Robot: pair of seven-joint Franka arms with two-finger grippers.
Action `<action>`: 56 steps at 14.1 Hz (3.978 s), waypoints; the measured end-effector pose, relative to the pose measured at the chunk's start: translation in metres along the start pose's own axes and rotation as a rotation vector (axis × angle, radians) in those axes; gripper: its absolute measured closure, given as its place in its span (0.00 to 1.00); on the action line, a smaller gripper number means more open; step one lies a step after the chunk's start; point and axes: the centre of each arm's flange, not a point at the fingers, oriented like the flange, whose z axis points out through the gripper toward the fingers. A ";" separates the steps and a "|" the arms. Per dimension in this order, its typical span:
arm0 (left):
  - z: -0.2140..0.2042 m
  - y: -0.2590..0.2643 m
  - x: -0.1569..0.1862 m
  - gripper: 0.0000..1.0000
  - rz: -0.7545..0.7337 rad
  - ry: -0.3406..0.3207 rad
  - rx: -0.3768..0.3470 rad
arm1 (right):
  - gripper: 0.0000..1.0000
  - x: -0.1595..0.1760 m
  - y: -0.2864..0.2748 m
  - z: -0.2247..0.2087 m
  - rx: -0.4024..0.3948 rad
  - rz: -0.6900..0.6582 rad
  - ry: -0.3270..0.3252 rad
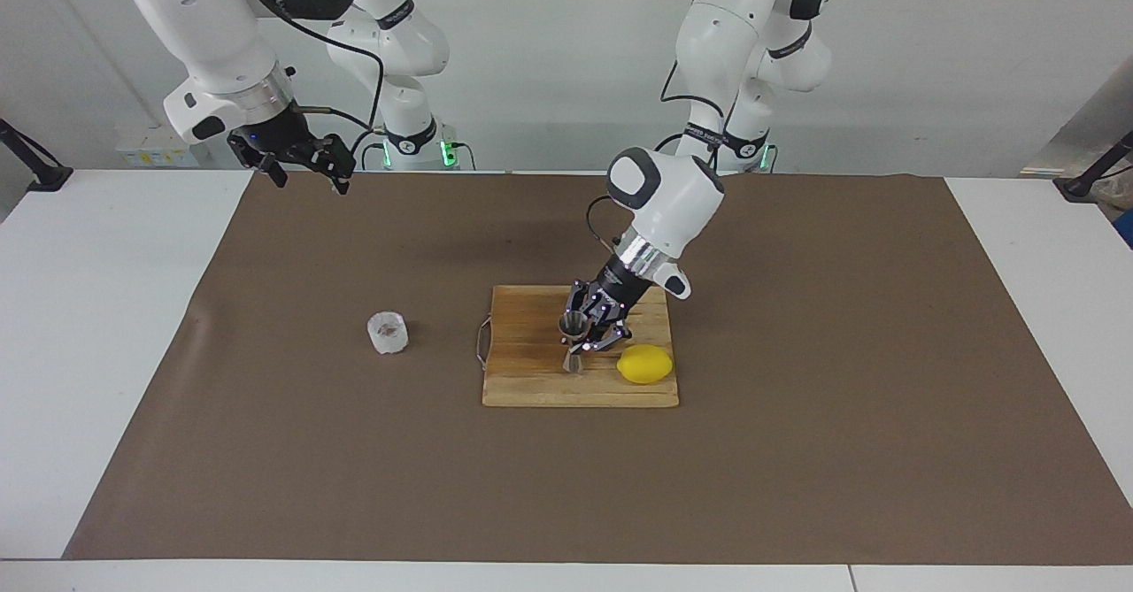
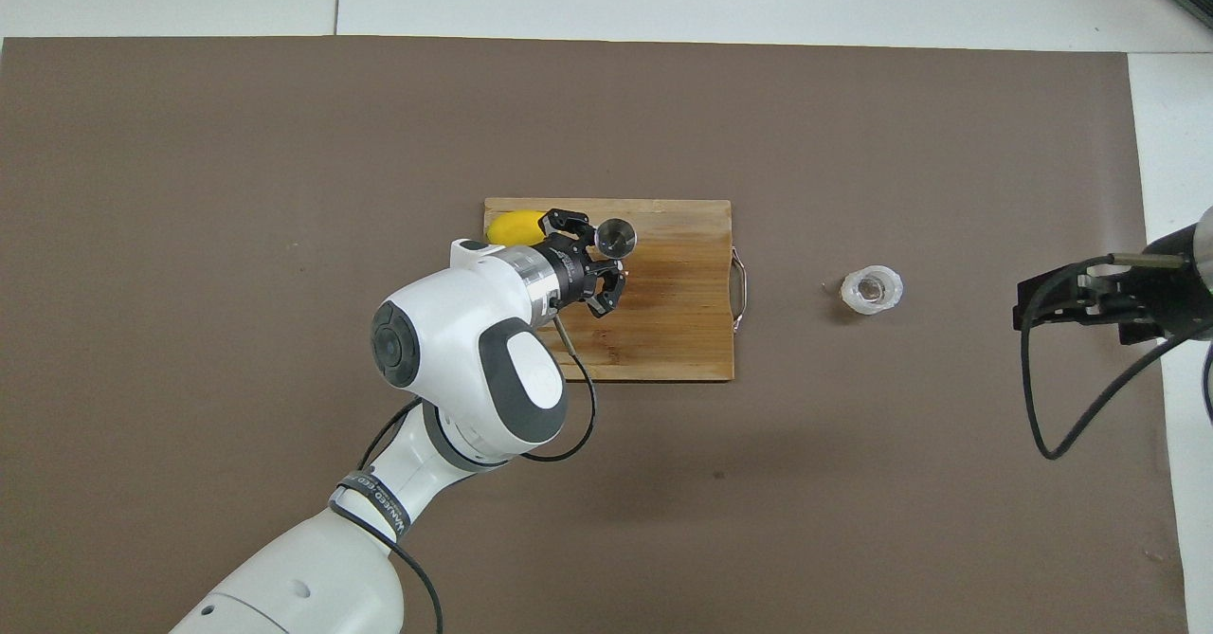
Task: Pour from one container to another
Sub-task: 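Set the silver cup down beside the lemon and open the left gripper, then withdraw the left gripper while the right gripper opens and rises, then reach the open right gripper around the small white cup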
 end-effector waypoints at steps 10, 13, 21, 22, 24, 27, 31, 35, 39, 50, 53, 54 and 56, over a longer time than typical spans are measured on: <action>-0.016 0.016 -0.008 0.00 0.072 -0.025 0.002 | 0.00 0.000 0.000 0.000 0.000 0.000 0.000; -0.035 0.027 -0.018 0.00 0.115 -0.063 0.063 | 0.00 0.000 0.000 0.000 0.000 0.000 0.000; -0.079 0.050 -0.052 0.00 0.548 0.057 0.153 | 0.00 0.000 0.000 0.000 0.000 0.000 0.000; -0.087 0.060 -0.056 0.00 0.617 0.095 0.163 | 0.00 0.000 0.000 0.000 0.000 0.000 0.000; -0.110 0.089 -0.061 0.00 0.734 0.181 0.185 | 0.00 0.000 0.000 0.000 0.000 0.000 0.000; -0.146 0.128 -0.056 0.00 0.893 0.239 0.231 | 0.00 -0.002 0.001 0.001 -0.002 0.001 -0.016; -0.162 0.132 -0.049 0.00 1.230 0.270 0.343 | 0.00 -0.011 0.020 0.007 -0.010 0.035 -0.108; -0.184 0.134 -0.044 0.00 1.546 0.338 0.464 | 0.00 -0.010 0.019 0.004 0.004 -0.125 -0.087; -0.247 0.171 -0.014 0.00 1.813 0.316 0.582 | 0.00 -0.001 0.045 0.015 0.074 -0.447 -0.036; -0.382 0.183 -0.004 0.00 2.094 0.360 0.831 | 0.00 0.073 0.081 0.163 0.353 -1.307 0.401; -0.397 0.174 -0.012 0.00 2.098 0.348 0.851 | 0.00 0.090 0.077 0.207 0.435 -1.394 0.509; -0.400 0.173 -0.013 0.00 2.095 0.345 0.856 | 0.00 0.094 0.075 0.218 0.455 -1.435 0.551; -0.403 0.173 -0.013 0.00 2.092 0.345 0.857 | 0.00 0.099 0.073 0.236 0.466 -1.519 0.601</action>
